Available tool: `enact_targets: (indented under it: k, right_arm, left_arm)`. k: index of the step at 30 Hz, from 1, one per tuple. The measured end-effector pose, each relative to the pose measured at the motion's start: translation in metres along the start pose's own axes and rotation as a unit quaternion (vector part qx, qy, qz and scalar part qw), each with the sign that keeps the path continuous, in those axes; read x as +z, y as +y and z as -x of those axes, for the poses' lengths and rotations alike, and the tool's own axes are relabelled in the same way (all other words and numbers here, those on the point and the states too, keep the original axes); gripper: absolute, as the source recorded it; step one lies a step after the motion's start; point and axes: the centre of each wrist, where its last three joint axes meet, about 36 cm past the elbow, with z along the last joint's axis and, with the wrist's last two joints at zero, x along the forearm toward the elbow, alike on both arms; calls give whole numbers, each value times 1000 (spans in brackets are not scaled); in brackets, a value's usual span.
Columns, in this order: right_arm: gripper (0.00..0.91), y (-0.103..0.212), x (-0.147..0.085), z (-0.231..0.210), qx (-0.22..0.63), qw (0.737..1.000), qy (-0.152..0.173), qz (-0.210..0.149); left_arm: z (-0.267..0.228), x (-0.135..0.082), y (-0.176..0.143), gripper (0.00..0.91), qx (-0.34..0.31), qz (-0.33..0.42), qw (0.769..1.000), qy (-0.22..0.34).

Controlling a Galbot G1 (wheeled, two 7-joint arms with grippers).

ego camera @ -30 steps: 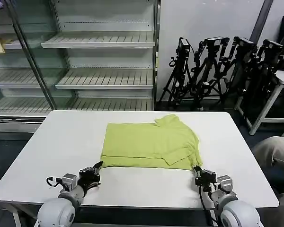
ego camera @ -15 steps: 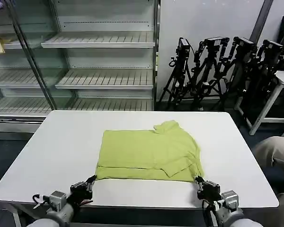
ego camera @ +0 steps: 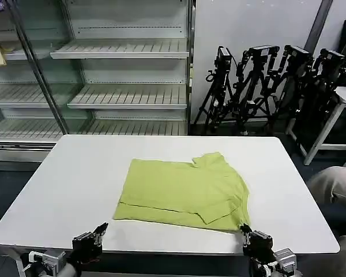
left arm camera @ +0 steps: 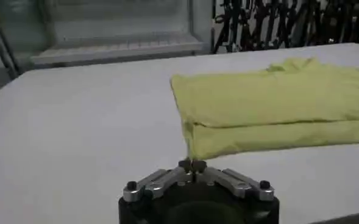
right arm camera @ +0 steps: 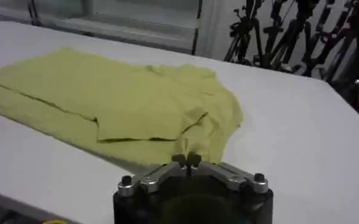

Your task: Fold and organize the clothes.

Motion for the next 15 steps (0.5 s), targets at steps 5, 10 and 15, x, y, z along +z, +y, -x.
enact_targets:
  k: [5, 10, 15]
  right_arm:
    - [907, -7, -7, 0, 2, 1000, -11, -6]
    - [907, -16, -24, -3, 3, 1000, -30, -2]
    - [907, -24, -44, 14, 16, 998, -58, 13]
  left_arm:
    - [0, -9, -1, 907, -4, 3, 1000, -17]
    - [5, -19, -3, 907, -1, 8, 999, -41]
    - [21, -30, -3, 907, 5, 21, 997, -74]
